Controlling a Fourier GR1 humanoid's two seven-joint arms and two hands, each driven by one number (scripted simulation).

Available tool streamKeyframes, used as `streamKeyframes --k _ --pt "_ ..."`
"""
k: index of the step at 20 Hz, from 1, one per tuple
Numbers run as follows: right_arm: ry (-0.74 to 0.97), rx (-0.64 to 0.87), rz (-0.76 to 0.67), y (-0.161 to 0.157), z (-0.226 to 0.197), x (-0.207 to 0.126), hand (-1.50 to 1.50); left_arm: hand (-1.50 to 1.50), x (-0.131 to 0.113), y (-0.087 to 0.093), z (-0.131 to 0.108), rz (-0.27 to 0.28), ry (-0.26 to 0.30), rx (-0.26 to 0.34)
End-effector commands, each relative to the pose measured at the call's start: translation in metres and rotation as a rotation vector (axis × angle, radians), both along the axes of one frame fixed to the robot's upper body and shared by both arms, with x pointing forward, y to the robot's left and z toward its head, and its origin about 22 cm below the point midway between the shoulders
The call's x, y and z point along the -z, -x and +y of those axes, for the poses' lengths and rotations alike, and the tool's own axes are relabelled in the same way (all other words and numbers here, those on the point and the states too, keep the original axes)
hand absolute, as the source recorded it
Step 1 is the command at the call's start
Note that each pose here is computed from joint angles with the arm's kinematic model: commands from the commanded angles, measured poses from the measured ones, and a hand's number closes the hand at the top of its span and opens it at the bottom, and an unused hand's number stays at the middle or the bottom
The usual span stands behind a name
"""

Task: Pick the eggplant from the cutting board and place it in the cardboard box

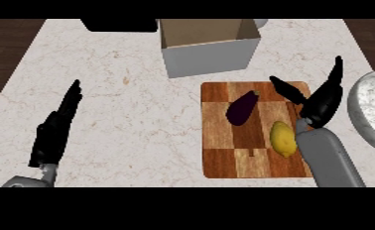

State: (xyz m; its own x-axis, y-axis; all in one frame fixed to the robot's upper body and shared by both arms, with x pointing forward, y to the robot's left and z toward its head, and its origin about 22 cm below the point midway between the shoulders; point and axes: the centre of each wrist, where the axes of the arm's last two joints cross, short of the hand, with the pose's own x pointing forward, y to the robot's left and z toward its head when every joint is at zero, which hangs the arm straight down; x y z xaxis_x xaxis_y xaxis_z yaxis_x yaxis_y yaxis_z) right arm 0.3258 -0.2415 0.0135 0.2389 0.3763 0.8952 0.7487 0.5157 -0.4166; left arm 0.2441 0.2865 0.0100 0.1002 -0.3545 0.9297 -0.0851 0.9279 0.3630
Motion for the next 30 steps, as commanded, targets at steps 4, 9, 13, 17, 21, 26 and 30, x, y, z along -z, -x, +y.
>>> streamKeyframes --k 4,9,13,17,21,26,30 --pt "0.121 -0.052 0.415 -0.008 0.001 -0.003 -1.50 0.00 0.008 0.012 0.005 0.025 -0.016 -0.013" --pt "0.094 -0.196 0.784 -0.017 0.042 -0.012 -1.50 0.00 0.006 0.007 0.000 0.019 -0.018 -0.014" --pt "0.042 -0.280 0.986 -0.032 0.053 -0.052 -1.50 0.00 0.007 0.005 -0.004 0.025 -0.013 -0.017" --pt "-0.031 -0.304 1.068 -0.042 0.096 -0.077 -1.50 0.00 0.000 0.007 0.004 0.026 -0.005 0.022" --pt "-0.031 -0.275 1.121 -0.046 0.092 -0.084 -1.50 0.00 0.014 0.004 0.006 0.028 -0.013 -0.021" --pt "-0.050 -0.231 1.134 -0.049 0.105 -0.074 -1.50 0.00 -0.003 -0.007 0.008 0.024 -0.003 -0.024" --pt "-0.045 -0.220 1.196 -0.045 0.096 -0.058 -1.50 0.00 -0.003 -0.003 -0.002 0.002 -0.017 -0.013"
